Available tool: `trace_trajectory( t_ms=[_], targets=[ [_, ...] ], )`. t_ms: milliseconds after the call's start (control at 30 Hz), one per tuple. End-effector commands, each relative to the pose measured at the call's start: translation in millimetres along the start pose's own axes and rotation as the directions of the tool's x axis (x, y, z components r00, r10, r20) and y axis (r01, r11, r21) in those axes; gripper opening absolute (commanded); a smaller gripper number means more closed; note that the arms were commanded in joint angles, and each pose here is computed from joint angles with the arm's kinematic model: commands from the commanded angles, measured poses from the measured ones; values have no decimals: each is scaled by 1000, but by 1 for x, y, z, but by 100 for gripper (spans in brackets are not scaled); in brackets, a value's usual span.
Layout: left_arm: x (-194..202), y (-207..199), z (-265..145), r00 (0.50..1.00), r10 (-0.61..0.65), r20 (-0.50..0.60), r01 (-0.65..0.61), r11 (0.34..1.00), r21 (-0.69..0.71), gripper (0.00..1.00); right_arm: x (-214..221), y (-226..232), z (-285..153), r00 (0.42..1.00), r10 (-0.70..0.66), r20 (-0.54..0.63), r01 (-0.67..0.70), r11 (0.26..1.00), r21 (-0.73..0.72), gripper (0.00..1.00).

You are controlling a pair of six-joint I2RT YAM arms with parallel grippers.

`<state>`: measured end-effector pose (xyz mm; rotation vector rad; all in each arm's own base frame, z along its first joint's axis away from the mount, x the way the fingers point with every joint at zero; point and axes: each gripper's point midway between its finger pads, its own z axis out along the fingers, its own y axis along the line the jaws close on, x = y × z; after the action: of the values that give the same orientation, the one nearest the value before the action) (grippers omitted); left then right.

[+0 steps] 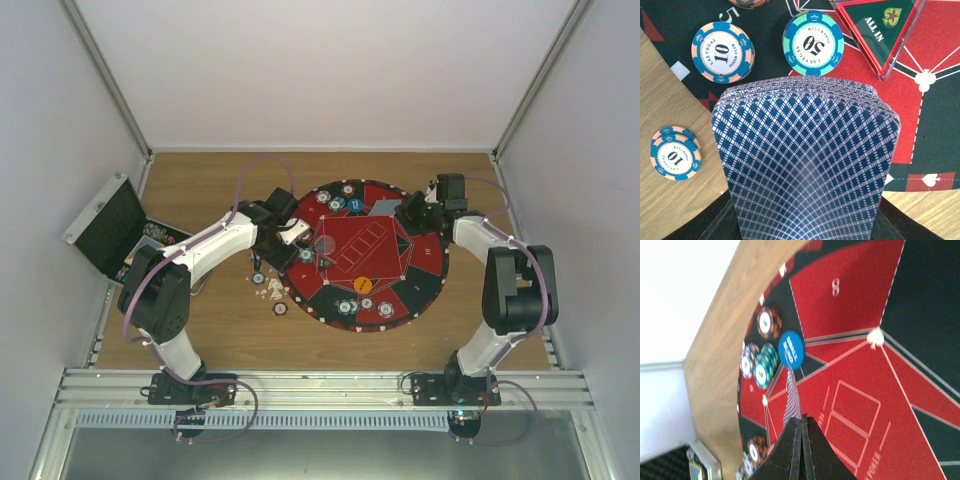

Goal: Distribute texas hold em gaming equipment

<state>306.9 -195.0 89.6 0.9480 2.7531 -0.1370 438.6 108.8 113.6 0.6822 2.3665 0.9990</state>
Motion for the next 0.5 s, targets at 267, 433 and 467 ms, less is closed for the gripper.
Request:
trace_trajectory(
  t_ms=[267,433,467],
  targets=[
    [1,3,-13,999,-17,36,18,1000,-21,50,-54,10,31,966,83,243,-97,994,44,1],
    [2,4,-15,999,-18,40,19,999,-26,50,-55,6,53,961,105,255,-126,990,67,1],
    [2,4,-15,999,-18,40,19,999,-27,50,-55,4,57,959,110,263,-134,988,74,0]
  ],
)
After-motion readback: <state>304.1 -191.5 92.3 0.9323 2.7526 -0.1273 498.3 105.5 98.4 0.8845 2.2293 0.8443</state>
